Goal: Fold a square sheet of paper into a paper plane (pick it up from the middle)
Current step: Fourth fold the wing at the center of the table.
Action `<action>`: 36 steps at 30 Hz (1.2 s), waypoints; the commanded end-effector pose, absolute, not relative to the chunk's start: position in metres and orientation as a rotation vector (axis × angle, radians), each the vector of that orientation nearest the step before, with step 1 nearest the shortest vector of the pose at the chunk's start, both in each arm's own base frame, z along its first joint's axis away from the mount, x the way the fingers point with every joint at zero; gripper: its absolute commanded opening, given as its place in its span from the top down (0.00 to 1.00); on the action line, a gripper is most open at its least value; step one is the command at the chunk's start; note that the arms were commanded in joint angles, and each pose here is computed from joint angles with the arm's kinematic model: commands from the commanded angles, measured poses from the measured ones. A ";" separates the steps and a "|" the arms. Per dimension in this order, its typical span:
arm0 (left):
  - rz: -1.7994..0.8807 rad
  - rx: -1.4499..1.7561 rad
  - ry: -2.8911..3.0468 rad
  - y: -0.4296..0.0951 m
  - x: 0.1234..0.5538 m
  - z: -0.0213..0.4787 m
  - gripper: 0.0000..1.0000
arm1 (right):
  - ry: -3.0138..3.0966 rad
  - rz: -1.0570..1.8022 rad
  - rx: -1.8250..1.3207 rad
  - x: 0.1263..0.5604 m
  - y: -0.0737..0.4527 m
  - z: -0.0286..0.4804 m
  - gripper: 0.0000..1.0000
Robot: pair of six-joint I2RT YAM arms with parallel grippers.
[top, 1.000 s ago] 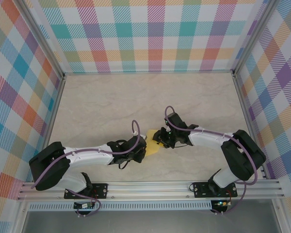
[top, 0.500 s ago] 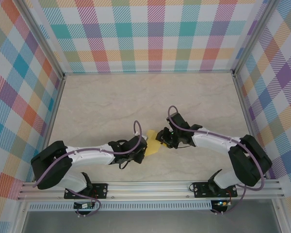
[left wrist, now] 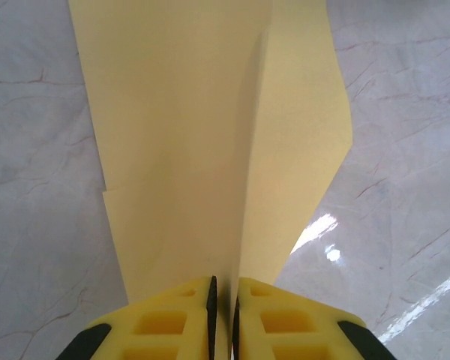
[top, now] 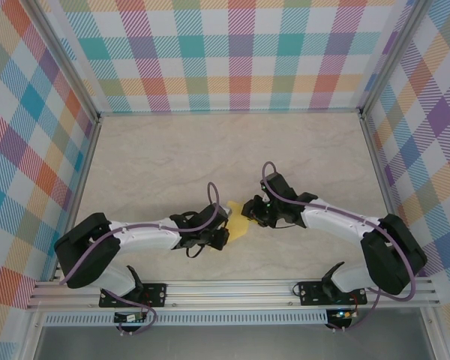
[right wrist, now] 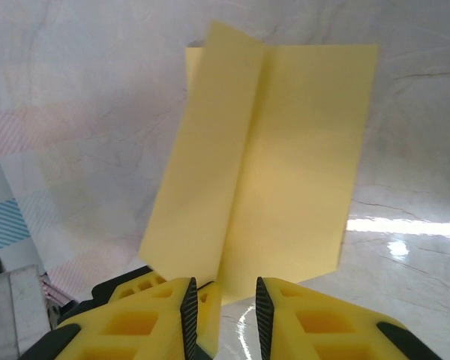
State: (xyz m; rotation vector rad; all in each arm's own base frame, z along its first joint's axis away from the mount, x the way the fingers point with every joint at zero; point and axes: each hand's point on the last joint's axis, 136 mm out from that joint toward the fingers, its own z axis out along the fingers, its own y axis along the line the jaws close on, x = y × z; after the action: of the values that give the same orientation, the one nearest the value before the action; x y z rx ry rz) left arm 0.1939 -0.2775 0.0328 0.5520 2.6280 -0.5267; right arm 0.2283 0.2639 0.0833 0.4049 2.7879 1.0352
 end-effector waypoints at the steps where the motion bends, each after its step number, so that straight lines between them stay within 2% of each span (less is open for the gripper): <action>1: -0.643 0.504 2.640 -0.286 0.198 0.039 0.85 | 2.777 1.123 0.307 0.229 0.281 0.088 0.72; 12: -0.773 0.431 2.689 -0.281 0.203 0.035 0.84 | 2.774 1.219 0.315 0.236 0.307 0.083 0.78; 28: -0.805 0.391 2.702 -0.277 0.203 0.029 0.84 | 2.803 1.254 0.323 0.246 0.328 0.069 0.79; 31: -0.791 0.384 2.703 -0.275 0.204 0.029 0.83 | 2.822 1.194 0.358 0.247 0.323 0.061 0.79; 36: -0.749 0.381 2.693 -0.267 0.204 0.033 0.74 | 2.842 1.116 0.399 0.249 0.315 0.053 0.79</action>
State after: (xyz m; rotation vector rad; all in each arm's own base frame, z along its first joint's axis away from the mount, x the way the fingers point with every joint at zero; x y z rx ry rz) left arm 0.2057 -0.2790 0.0356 0.3946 2.6824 -0.7893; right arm 0.2440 0.3130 0.0504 0.3771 2.8442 1.1448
